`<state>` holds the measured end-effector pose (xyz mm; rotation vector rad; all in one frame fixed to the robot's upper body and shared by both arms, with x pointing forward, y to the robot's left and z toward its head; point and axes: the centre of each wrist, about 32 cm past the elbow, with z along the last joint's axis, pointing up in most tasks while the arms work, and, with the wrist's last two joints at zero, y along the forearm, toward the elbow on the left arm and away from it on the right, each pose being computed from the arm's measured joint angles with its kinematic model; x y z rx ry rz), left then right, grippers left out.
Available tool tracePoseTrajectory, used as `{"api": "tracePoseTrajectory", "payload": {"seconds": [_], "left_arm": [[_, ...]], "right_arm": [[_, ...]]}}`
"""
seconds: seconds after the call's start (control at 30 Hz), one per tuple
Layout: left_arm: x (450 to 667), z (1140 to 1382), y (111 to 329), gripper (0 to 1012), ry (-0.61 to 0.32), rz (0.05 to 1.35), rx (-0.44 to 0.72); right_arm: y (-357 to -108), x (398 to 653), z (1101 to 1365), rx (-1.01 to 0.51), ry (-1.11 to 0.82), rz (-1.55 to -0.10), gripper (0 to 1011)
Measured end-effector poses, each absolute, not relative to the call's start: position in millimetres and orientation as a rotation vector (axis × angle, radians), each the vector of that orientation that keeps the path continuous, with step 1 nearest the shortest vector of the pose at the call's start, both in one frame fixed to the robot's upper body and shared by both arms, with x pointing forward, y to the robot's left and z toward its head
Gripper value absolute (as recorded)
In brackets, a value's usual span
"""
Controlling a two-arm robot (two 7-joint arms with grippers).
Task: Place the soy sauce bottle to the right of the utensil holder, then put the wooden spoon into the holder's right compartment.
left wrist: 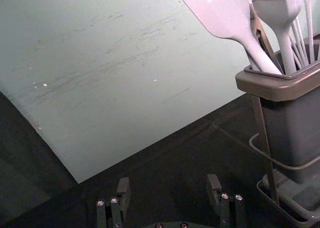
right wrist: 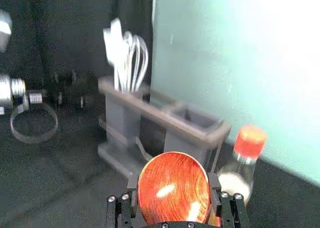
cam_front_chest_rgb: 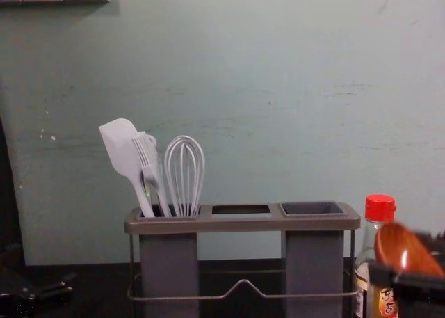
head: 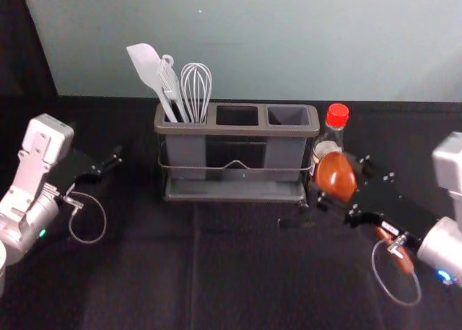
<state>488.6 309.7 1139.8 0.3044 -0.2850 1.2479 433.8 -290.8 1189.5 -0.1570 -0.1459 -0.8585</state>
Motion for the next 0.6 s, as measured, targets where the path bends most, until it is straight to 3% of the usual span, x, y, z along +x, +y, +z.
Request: {"api": "tracePoseTrajectory", "payload": {"seconds": [0.3,0.6], "left_arm": [[489,1140,310,1005,-0.285,1.248,0.304],[489,1140,310,1005,-0.285,1.248,0.304]], "right_arm": [[-289,424,1174,0.07,-0.266,-0.897,839],[-287,423,1171,0.048,-0.25,-0.917,839]]}}
